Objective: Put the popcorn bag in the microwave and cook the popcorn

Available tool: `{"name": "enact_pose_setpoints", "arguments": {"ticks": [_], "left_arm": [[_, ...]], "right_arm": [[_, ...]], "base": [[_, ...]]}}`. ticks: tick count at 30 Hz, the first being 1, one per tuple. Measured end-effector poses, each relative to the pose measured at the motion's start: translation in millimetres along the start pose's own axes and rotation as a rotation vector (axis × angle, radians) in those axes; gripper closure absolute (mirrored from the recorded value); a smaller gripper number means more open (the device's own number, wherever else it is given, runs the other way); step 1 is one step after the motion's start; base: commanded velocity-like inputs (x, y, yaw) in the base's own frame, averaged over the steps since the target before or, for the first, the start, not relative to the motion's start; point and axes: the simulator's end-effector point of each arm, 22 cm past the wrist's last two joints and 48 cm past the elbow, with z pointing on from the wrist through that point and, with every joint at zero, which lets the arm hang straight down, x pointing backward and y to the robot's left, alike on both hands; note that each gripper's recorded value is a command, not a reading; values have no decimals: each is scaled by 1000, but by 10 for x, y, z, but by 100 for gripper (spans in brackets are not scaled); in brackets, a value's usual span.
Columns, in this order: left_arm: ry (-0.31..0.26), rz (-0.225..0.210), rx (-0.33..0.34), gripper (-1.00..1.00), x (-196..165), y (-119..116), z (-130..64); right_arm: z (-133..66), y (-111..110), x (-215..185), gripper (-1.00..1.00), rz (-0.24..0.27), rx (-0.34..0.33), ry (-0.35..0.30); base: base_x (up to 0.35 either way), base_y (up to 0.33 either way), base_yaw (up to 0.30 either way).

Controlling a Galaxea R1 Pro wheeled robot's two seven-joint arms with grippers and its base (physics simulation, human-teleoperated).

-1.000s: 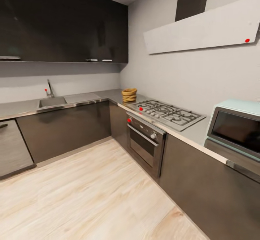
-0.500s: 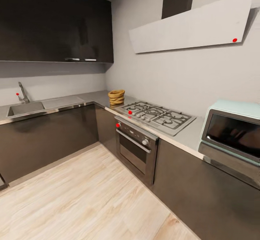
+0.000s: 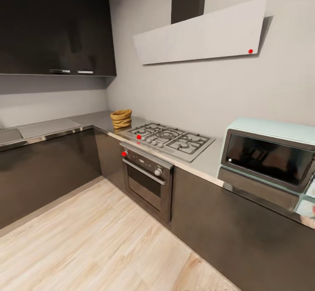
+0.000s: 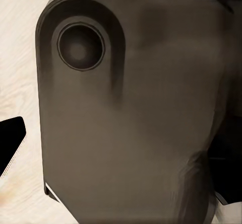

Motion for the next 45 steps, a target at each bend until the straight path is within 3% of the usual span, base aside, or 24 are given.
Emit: {"name": "enact_pose_setpoints", "arguments": {"ticks": [45], "left_arm": [[0, -1, 0, -100, 0, 0, 0]], "right_arm": [[-1, -18, 1, -100, 0, 1, 0]], "base": [[0, 0, -293]]}}
